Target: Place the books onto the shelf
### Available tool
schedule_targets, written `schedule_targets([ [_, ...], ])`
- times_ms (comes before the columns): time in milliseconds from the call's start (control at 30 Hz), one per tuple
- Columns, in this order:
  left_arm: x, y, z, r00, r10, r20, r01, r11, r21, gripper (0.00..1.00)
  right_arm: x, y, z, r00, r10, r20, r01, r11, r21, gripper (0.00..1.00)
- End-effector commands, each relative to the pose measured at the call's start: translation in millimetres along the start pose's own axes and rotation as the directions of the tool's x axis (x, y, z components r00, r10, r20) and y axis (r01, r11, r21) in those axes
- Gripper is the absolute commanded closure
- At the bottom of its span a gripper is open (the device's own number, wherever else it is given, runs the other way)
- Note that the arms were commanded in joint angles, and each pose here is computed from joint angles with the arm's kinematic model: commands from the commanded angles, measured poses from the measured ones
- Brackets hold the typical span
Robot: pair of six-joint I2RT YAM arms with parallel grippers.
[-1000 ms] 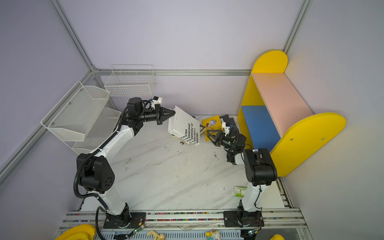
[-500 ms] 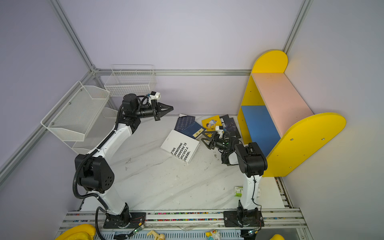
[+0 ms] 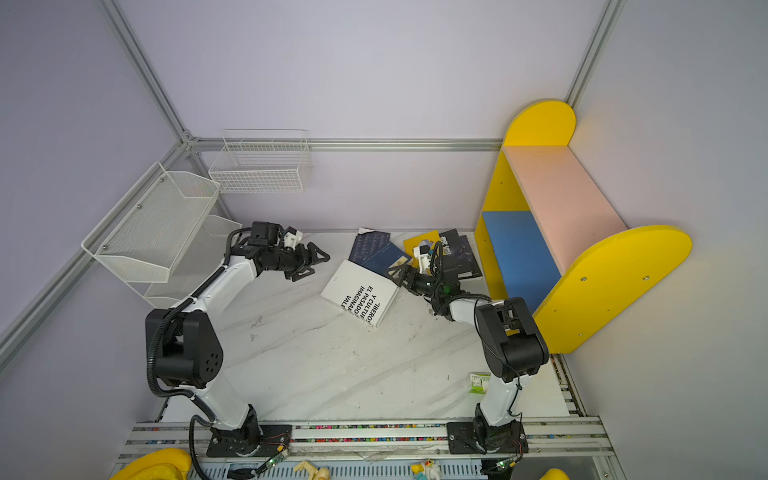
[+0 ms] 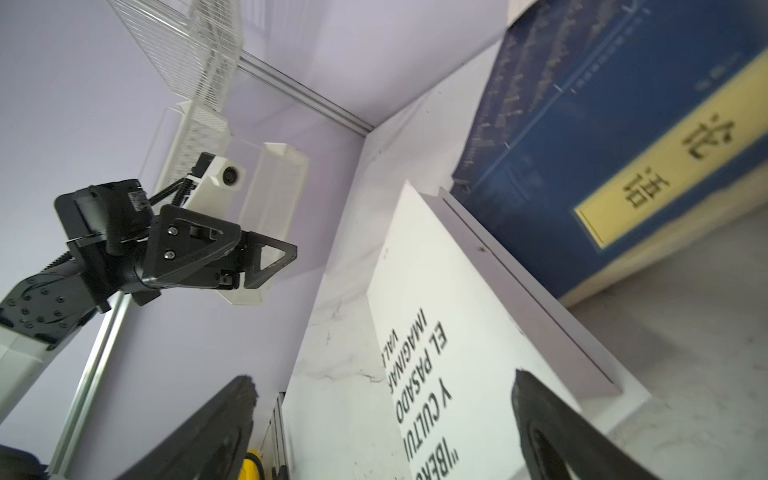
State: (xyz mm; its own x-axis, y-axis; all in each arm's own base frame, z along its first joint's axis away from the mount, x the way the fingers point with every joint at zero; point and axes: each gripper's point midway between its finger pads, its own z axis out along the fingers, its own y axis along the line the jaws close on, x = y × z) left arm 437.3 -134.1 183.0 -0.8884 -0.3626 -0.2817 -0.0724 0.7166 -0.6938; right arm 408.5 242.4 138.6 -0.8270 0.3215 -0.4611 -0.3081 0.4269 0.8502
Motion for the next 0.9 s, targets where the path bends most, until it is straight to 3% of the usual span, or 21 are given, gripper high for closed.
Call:
schedule_targets([
  [0,2.4,26.8,8.2,0.998,0.044,0.034,-0.041,0.995,-0.091,0.11,29.8,-49.7,-0.3,0.998,0.064,-0.015,-0.061,0.988,0.145,0.03],
  [467,29.4,67.6,52.7,0.977,-0.204,0.065,0.210,0.970,-0.124,0.07,80.2,-89.1,14.2,0.994,0.088,-0.057,-0.071,0.965,0.253,0.03],
  [667,43.7,64.0,80.5,0.959,-0.283,0.022,0.284,0.957,-0.056,0.08,82.6,-83.4,24.7,0.990,0.140,-0.032,-0.134,0.980,0.146,0.04],
  [867,49.2,48.2,97.3,0.949,-0.316,-0.008,0.316,0.949,0.009,0.08,75.0,-51.6,28.6,0.985,0.172,-0.019,-0.172,0.985,-0.027,0.08],
])
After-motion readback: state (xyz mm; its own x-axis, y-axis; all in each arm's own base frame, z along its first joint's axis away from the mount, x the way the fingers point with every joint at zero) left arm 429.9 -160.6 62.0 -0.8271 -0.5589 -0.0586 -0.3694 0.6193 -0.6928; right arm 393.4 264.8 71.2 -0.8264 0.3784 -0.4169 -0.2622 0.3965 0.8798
